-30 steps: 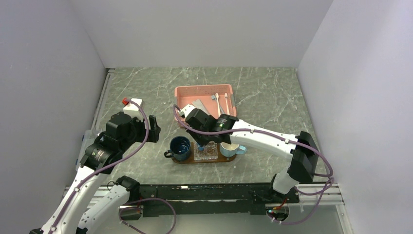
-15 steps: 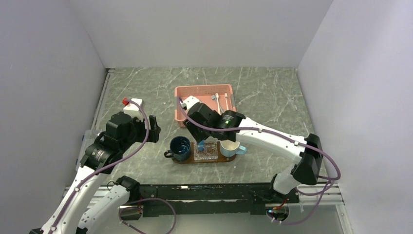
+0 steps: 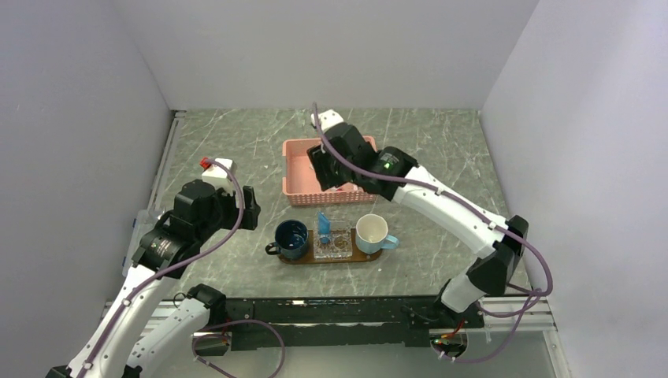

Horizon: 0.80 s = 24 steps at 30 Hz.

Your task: Prepare toiletry sets of a toothbrush and toothpaste on the tray

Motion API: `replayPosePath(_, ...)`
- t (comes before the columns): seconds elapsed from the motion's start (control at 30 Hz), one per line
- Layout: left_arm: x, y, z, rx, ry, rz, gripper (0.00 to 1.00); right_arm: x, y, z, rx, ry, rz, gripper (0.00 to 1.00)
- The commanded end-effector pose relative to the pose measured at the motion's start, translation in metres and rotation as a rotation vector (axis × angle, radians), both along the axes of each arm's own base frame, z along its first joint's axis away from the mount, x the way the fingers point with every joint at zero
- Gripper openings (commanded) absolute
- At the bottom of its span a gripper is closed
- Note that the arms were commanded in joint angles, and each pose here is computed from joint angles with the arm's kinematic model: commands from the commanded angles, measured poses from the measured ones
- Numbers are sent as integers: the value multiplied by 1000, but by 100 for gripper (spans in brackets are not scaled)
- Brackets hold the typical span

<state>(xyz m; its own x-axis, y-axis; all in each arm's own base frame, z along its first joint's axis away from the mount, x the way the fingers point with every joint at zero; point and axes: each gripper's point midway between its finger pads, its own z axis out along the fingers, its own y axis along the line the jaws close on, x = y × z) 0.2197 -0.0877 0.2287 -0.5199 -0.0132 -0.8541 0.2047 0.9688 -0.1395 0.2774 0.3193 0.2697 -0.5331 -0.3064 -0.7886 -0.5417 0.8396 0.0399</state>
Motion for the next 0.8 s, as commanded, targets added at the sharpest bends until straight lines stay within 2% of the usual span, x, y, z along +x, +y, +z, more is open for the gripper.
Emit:
replayPosePath(0.0, 7, -2, 6, -7, -37, -7, 100, 28, -4, 8, 14, 0, -31, 54)
replayPosePath(0.3, 9, -3, 5, -5, -33, -7, 99, 77, -10, -33, -80, 82, -99, 56)
replayPosePath(0.77, 16, -10, -8, 6, 18, -29, 99, 117, 17, -102, -39, 209, -95, 58)
